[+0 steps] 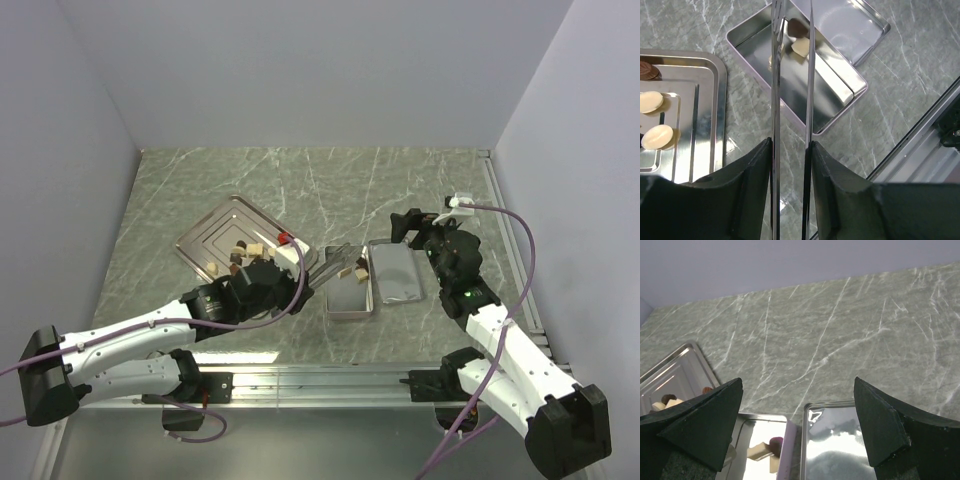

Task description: Pack the chocolate

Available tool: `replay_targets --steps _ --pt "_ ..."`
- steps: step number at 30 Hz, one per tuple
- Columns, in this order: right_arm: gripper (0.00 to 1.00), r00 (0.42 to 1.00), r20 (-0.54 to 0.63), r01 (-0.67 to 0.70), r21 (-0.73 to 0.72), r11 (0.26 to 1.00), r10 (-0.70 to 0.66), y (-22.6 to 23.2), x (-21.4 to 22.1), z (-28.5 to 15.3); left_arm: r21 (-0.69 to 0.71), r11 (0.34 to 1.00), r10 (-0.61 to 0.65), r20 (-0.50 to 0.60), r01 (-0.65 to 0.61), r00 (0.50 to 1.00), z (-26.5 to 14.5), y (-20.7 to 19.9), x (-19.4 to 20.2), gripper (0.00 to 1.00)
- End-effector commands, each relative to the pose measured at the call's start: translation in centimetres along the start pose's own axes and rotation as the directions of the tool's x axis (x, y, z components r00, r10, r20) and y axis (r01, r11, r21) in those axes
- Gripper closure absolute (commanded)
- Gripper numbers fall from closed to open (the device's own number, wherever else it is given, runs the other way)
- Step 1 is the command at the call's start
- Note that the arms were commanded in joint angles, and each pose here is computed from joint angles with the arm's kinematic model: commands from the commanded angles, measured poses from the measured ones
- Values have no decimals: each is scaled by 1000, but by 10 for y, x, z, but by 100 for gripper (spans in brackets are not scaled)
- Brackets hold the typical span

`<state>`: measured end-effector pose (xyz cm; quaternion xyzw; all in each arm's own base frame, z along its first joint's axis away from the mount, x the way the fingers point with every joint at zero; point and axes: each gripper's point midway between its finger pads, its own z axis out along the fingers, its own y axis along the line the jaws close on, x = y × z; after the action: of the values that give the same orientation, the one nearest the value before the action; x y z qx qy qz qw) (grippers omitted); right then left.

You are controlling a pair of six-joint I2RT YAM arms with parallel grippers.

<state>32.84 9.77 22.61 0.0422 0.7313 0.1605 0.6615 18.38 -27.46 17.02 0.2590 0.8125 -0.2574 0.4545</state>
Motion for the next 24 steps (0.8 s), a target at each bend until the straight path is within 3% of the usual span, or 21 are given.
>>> replay_targets --steps 1,8,13,24 --pt "2 998 70 3 -20 1000 -1 9 -30 3 18 1000 -11 64 10 998 -2 -7 -22 59" --pt "2 998 67 3 -19 1000 -2 9 -30 3 -46 998 -30 84 34 996 -5 5 -25 61" --pt "2 998 64 4 -20 1000 -2 9 -29 4 -164 982 -76 107 93 991 -8 38 -27 62" --pt "2 998 56 6 -19 1000 -5 9 -28 6 -512 823 -205 133 245 970 -31 108 -12 57"
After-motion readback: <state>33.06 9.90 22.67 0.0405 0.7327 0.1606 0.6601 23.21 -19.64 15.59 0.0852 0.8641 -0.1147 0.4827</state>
